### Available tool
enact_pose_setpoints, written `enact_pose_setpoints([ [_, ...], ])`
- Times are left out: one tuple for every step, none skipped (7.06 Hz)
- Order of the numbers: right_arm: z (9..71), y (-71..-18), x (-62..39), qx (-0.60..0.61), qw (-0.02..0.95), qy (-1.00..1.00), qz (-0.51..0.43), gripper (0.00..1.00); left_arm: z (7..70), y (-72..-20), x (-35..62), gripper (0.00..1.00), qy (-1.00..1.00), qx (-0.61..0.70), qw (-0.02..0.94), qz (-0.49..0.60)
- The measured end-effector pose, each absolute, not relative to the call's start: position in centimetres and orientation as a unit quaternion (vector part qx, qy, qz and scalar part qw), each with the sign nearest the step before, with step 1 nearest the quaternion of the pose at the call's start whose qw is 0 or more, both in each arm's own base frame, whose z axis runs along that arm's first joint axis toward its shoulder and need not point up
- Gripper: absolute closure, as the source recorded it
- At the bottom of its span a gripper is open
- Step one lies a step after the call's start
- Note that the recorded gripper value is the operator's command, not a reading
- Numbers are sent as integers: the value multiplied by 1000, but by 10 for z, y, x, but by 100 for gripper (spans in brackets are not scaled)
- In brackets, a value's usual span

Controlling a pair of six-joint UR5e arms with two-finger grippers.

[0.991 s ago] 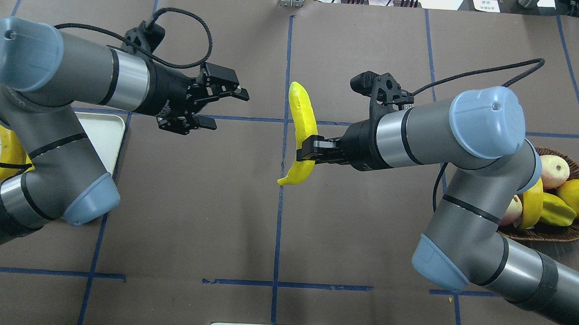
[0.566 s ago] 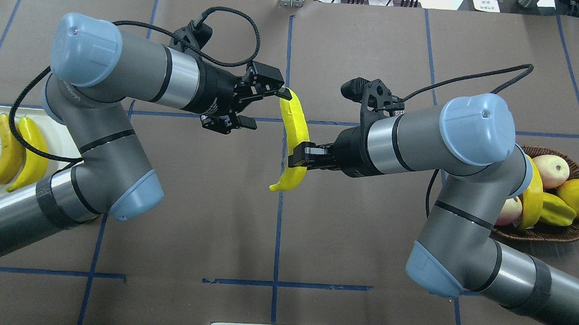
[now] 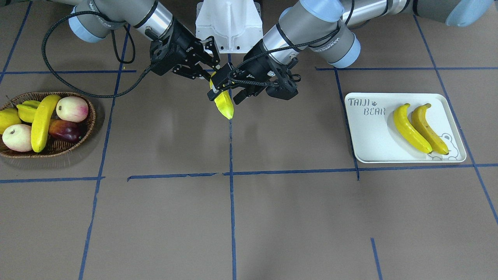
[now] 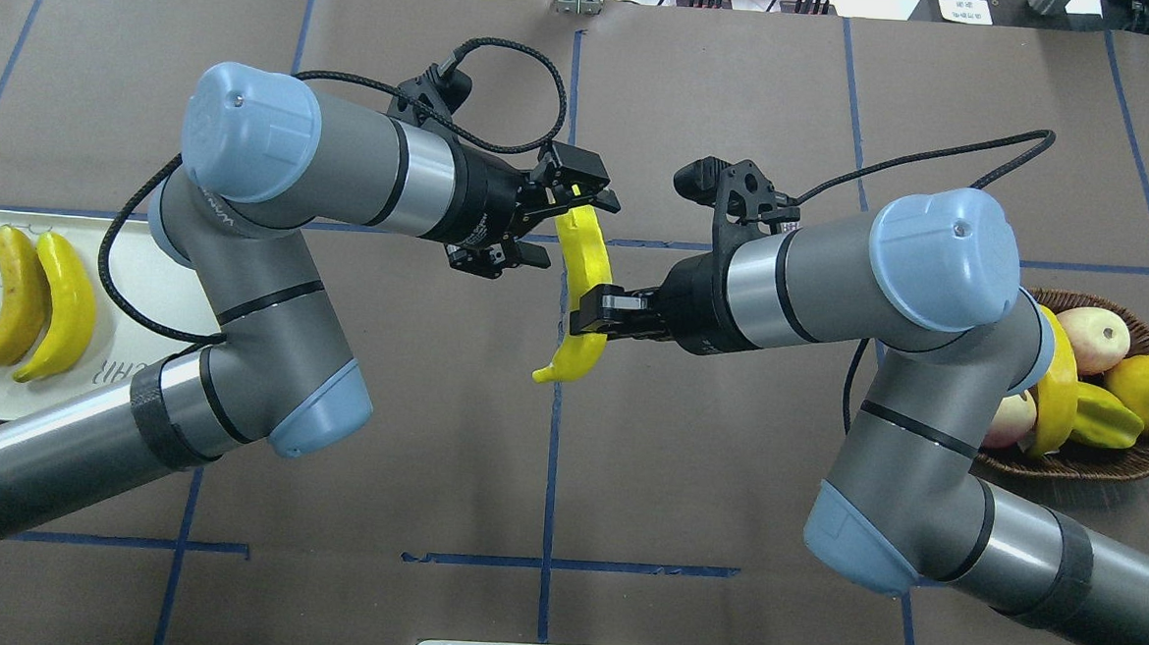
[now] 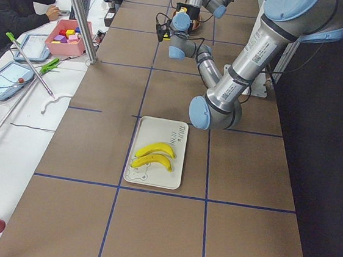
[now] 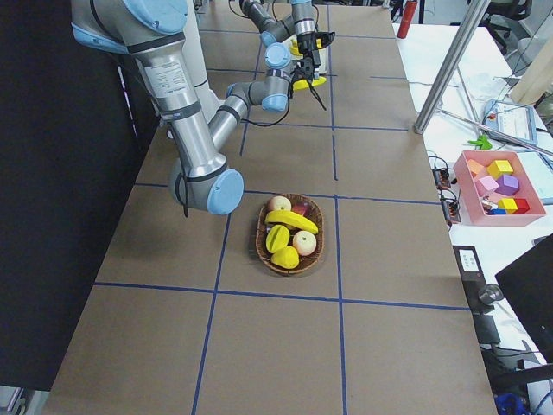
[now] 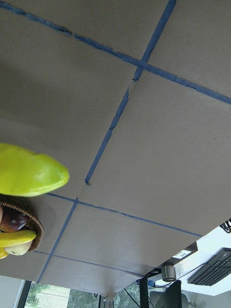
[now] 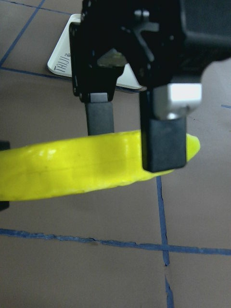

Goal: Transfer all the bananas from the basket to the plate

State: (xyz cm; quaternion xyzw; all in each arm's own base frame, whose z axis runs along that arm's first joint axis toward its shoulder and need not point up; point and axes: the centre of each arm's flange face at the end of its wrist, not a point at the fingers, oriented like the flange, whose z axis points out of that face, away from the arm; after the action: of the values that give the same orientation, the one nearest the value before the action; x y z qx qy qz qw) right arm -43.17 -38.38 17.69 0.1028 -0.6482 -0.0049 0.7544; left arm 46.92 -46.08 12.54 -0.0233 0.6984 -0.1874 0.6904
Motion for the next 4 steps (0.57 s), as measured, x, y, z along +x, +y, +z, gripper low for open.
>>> enact_pose_setpoints([
  [177,-384,-432,103,754,-648,-5,97,126,-460,471,100,699,-22,691,-184],
  [177,-384,-431,103,754,-648,-5,64,125,-459,471,100,700,-19,691,-180],
  [177,-384,-431,103,754,-648,-4,1,126,-459,471,100,700,-17,692,-177],
  [177,-384,-431,103,754,-648,-4,0,126,-459,471,100,700,-16,692,-176],
])
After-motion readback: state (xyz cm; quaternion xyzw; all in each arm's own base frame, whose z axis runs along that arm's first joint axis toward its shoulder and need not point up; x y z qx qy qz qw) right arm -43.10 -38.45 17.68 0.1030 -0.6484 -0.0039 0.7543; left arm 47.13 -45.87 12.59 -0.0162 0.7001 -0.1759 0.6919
